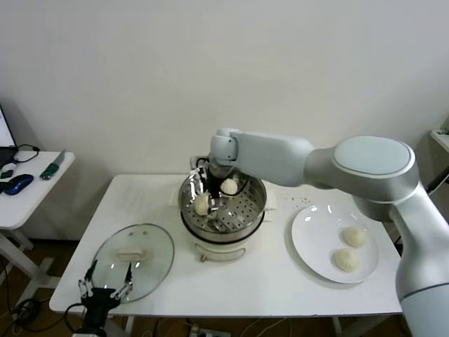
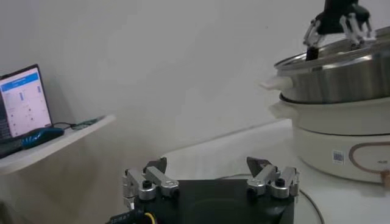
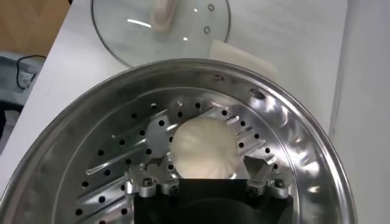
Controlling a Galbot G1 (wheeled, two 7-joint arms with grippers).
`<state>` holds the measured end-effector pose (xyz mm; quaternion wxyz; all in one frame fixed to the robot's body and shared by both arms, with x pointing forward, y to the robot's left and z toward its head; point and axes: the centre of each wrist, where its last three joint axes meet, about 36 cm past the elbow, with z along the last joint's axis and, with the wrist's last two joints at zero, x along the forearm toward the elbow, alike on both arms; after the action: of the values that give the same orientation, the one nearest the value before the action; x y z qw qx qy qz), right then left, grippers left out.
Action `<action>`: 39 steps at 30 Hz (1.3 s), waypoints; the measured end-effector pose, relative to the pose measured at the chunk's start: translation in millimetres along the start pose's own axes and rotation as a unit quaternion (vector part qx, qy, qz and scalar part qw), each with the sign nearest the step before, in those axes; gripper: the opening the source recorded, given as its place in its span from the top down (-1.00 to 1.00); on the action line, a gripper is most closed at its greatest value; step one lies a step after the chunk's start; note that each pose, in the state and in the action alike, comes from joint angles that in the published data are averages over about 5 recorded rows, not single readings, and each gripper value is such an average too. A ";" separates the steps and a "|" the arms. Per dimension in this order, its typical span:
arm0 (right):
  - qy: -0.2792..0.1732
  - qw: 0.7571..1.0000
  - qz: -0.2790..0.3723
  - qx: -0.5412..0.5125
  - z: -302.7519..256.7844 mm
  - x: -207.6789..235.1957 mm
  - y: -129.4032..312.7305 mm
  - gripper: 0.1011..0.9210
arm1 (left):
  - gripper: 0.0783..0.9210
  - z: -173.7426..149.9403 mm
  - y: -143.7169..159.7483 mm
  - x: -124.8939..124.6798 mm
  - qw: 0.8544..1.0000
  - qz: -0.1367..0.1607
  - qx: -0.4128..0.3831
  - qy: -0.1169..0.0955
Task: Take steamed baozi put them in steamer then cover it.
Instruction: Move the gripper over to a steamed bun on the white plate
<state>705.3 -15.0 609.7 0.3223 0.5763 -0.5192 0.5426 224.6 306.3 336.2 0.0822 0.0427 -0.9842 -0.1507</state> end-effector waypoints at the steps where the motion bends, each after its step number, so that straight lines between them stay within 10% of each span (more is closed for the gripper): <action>1: 0.001 1.000 0.001 0.003 3.2 8.2 -0.9 -0.76 | -0.77 -0.3 0.2 -0.1 1.000 0.000 0.000 0.000; 18: 0.036 0.999 0.003 0.006 130.6 124.1 53.4 -0.76 | -0.77 0.8 0.0 3.3 1.000 -0.010 0.003 0.008; 39: 0.080 0.990 -0.056 -0.101 334.4 36.7 201.8 -0.76 | -0.77 -0.7 -0.1 7.5 0.999 -0.023 -0.006 0.024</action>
<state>606.5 -387.9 538.2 0.4496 0.5238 -0.5102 0.5130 217.4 305.2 337.9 0.1026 0.0687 -0.9797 -0.1578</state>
